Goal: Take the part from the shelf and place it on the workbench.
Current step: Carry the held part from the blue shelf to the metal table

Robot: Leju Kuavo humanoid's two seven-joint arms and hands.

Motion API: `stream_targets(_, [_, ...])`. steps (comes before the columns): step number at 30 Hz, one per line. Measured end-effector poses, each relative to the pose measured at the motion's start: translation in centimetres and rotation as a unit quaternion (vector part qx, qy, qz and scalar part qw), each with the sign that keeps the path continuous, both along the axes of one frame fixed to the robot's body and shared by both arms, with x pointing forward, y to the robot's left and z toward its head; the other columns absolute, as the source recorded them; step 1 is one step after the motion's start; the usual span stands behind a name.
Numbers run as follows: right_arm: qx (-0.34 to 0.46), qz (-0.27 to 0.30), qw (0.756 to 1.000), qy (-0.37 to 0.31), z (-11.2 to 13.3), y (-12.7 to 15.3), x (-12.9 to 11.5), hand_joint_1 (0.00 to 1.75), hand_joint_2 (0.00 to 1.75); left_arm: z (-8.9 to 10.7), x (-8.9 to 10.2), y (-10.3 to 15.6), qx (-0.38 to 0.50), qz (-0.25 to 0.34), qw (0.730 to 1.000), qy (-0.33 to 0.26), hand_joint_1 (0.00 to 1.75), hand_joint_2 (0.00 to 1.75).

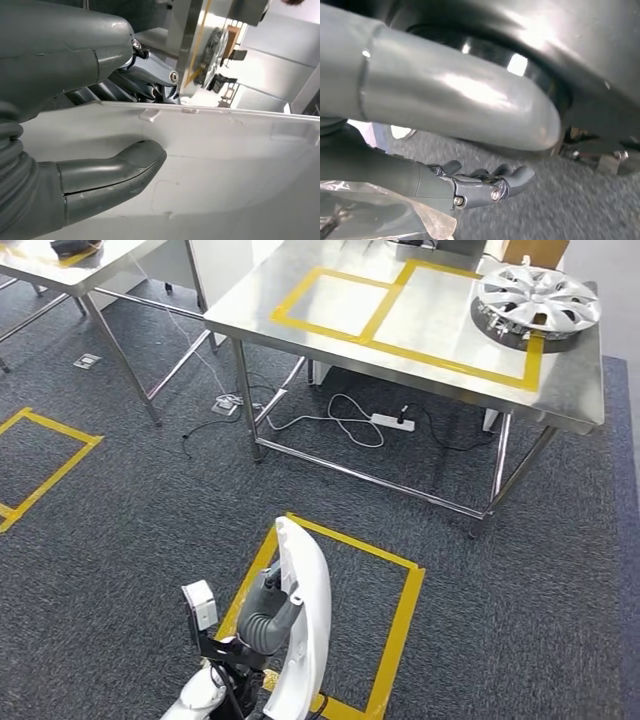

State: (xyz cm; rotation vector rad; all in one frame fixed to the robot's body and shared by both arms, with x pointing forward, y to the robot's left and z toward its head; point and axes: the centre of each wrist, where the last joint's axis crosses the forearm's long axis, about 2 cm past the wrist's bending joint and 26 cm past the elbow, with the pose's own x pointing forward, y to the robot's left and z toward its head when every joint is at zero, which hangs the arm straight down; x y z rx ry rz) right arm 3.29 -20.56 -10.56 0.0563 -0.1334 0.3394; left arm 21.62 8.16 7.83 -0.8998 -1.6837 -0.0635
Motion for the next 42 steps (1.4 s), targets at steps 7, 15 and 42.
stream_targets(7, [0.003, -0.003, 1.000, 0.015, -0.01, -0.13, 0.17, 0.00, 0.00, 0.02, 0.01, -0.01, -0.002, -0.004, 1.000, 0.000, 1.75, 1.75])
stream_targets(15, [0.010, -0.004, 1.000, 0.020, -0.02, -0.13, 0.11, 0.00, 0.00, 0.09, 0.10, -0.02, -0.004, -0.008, 1.000, -0.001, 1.75, 1.75])
stream_targets(42, [0.018, -0.011, 0.999, 0.029, -0.06, -0.34, -0.02, 0.00, 0.00, 0.32, 0.26, -0.23, -0.012, -0.013, 1.000, 0.001, 1.75, 1.75])
